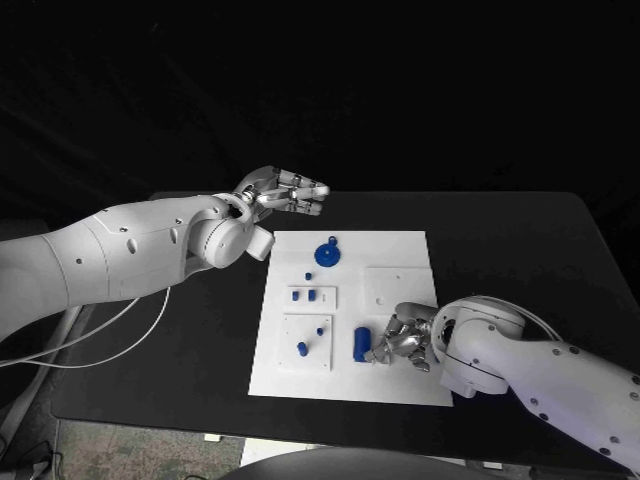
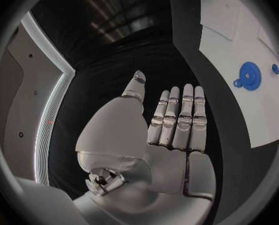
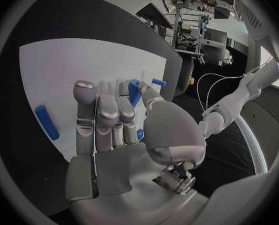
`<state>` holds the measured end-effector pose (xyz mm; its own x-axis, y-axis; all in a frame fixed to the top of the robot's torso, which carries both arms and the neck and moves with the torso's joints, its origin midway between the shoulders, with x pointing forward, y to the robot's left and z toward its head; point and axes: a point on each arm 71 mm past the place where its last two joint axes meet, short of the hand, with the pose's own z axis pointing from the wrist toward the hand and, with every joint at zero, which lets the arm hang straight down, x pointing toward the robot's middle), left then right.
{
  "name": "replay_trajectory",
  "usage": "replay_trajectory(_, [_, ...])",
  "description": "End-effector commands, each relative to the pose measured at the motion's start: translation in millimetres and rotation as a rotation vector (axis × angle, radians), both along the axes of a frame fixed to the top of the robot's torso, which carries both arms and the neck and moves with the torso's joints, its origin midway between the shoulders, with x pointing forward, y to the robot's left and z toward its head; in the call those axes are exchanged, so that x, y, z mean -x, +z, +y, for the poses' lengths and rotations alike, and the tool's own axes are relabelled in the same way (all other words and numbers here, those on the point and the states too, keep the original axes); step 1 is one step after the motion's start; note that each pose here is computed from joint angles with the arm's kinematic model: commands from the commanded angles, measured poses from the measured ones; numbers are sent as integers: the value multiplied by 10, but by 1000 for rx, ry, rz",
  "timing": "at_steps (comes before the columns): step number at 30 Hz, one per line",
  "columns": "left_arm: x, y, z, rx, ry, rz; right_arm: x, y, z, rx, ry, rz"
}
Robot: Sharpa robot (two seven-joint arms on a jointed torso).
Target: Assemble the parts on the task board
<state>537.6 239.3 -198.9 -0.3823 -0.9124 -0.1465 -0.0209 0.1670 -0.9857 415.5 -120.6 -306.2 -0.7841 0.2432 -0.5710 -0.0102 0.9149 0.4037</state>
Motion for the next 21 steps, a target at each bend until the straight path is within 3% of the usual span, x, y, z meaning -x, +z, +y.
replay_trajectory(1, [4,6,-22,5,-18,-3,-14,-17,-15,25,-13,-11])
replay_trajectory(21, [5,2,-16,2,-20,2,-9,-63,-50,30,-12,13])
